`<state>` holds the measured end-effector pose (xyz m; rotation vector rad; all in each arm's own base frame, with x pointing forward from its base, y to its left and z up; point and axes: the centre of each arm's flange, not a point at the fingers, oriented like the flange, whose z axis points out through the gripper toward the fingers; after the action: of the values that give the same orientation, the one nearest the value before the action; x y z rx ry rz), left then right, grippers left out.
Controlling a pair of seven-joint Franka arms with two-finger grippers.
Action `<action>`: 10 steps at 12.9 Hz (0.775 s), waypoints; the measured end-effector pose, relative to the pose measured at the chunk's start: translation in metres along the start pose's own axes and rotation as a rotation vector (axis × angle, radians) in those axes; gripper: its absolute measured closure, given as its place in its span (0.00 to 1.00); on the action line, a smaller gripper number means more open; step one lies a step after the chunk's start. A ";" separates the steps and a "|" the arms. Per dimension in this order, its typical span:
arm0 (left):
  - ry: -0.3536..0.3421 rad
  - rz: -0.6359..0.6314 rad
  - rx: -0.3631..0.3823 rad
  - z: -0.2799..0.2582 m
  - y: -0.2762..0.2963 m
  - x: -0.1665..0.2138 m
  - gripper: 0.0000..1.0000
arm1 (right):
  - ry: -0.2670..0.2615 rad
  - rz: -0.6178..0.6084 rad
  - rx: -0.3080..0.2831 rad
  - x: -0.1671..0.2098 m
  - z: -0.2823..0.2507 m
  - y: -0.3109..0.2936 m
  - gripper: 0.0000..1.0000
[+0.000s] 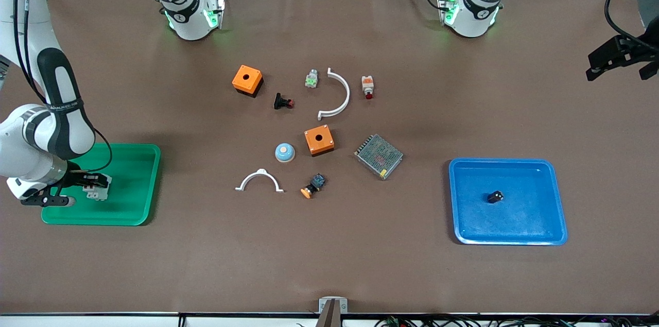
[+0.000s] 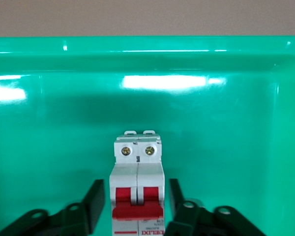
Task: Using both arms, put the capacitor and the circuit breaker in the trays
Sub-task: 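Lower the white breaker into the green tray with the right gripper, then open the right gripper and lift it away from the green tray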
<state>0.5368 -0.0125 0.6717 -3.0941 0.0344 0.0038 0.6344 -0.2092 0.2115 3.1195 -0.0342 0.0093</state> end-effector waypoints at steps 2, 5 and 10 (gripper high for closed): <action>-0.021 0.000 -0.001 0.010 0.000 0.001 0.00 | 0.007 -0.015 0.007 0.006 -0.004 -0.010 0.10; -0.032 0.001 -0.010 0.017 0.000 0.003 0.00 | -0.023 0.001 0.029 0.020 -0.023 -0.049 0.00; -0.013 -0.005 -0.014 0.017 -0.003 0.006 0.00 | -0.124 0.046 0.049 0.033 -0.108 -0.152 0.00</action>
<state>0.5427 -0.0092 0.6550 -3.1084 0.0257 0.0247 0.6704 -0.0554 0.3164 3.1633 -0.1098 -0.1857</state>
